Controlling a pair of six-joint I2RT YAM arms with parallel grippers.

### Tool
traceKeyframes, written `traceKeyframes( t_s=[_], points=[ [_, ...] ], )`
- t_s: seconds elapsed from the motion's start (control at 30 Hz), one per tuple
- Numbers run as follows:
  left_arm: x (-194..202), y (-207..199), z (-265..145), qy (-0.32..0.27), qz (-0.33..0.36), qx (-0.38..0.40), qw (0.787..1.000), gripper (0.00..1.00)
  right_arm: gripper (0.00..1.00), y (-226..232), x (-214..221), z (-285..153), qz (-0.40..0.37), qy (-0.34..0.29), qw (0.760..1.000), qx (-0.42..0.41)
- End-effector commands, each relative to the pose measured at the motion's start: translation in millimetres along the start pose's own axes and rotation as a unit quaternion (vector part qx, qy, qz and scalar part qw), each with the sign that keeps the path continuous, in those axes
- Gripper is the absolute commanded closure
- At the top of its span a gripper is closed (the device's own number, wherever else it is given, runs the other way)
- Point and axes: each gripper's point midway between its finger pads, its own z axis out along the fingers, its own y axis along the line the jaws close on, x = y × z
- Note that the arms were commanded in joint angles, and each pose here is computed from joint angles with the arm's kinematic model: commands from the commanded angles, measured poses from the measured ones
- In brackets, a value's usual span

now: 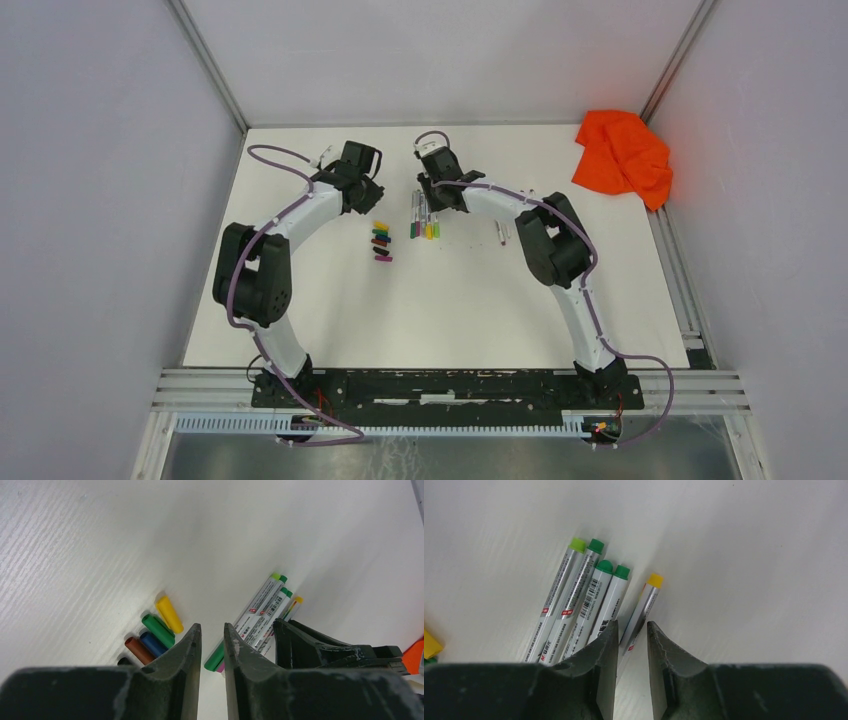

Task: Open the pen caps

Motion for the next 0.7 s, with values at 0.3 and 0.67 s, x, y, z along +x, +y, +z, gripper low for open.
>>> traceKeyframes(
  t_s=[0.3, 0.67],
  points=[
    [-10.8, -11.7, -15.6, -0.026, 0.021, 0.031, 0.999, 0.7, 0.7, -5.2, 21.2, 9.2, 0.008, 0.032, 0.999, 0.015],
    [16.6, -21.8, -15.2, 0.022, 0.054, 0.096, 0.994, 0.3, 1.0, -16.1, 44.6, -13.1, 0.036, 0.013, 0.999, -0.016]
  ],
)
